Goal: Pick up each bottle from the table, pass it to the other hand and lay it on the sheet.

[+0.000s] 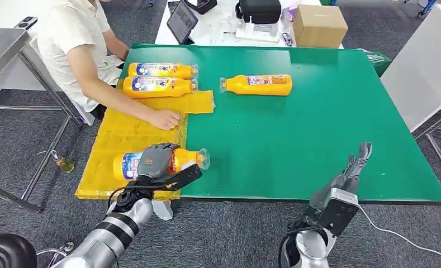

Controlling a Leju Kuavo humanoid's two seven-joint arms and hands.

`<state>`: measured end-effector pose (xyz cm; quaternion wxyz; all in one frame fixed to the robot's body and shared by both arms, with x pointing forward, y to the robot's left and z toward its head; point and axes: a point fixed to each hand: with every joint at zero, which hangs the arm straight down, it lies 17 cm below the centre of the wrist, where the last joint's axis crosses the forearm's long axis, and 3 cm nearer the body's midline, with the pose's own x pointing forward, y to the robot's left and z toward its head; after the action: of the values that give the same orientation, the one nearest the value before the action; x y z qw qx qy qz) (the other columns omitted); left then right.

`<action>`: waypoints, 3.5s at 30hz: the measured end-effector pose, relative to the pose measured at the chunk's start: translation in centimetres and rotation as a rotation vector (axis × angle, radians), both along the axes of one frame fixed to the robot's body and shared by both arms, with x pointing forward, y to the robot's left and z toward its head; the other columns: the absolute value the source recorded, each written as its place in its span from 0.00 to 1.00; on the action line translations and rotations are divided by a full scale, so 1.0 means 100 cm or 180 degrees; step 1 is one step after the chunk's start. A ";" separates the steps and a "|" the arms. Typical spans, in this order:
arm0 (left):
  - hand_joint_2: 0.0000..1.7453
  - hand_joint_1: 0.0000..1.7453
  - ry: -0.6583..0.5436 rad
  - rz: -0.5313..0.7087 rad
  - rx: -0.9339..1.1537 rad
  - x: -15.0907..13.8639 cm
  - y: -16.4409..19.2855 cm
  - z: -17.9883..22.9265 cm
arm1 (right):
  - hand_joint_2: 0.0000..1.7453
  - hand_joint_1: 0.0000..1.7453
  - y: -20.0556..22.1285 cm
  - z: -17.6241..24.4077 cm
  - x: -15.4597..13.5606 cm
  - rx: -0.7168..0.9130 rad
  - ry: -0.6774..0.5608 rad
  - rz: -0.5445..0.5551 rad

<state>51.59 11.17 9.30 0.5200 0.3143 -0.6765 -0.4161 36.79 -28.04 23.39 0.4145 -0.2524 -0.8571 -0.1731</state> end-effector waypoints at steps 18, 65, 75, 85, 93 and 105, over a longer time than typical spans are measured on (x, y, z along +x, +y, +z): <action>1.00 0.00 0.0606 -0.0332 -0.0430 -0.007 -0.009 -0.036 | 0.00 0.00 0.005 -0.029 0.007 -0.0092 0.0251 0.0062; 1.00 0.00 -0.0544 -0.0989 -0.3811 -0.116 -0.046 0.135 | 1.00 0.00 0.070 -0.142 0.042 -0.3327 0.1178 0.0517; 1.00 0.00 -0.0477 -0.1153 -0.3823 -0.124 -0.062 0.139 | 1.00 0.00 -0.002 -0.178 0.097 -0.4201 0.1806 0.0237; 1.00 0.00 -0.0481 -0.1211 -0.3819 -0.124 -0.067 0.143 | 1.00 0.00 -0.020 -0.184 0.118 -0.4329 0.1991 0.0221; 1.00 0.00 -0.0426 -0.1310 -0.3840 -0.123 -0.077 0.148 | 1.00 0.00 -0.020 -0.192 0.138 -0.4344 0.2232 0.0389; 1.00 0.00 -0.0337 -0.1452 -0.3843 -0.122 -0.093 0.153 | 1.00 0.00 0.003 -0.214 0.156 -0.4227 0.2668 0.1039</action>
<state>39.43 1.89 24.64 0.4697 -0.1649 -0.8660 -0.0464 52.43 -27.75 1.98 0.4852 -0.3618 -0.5802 0.5450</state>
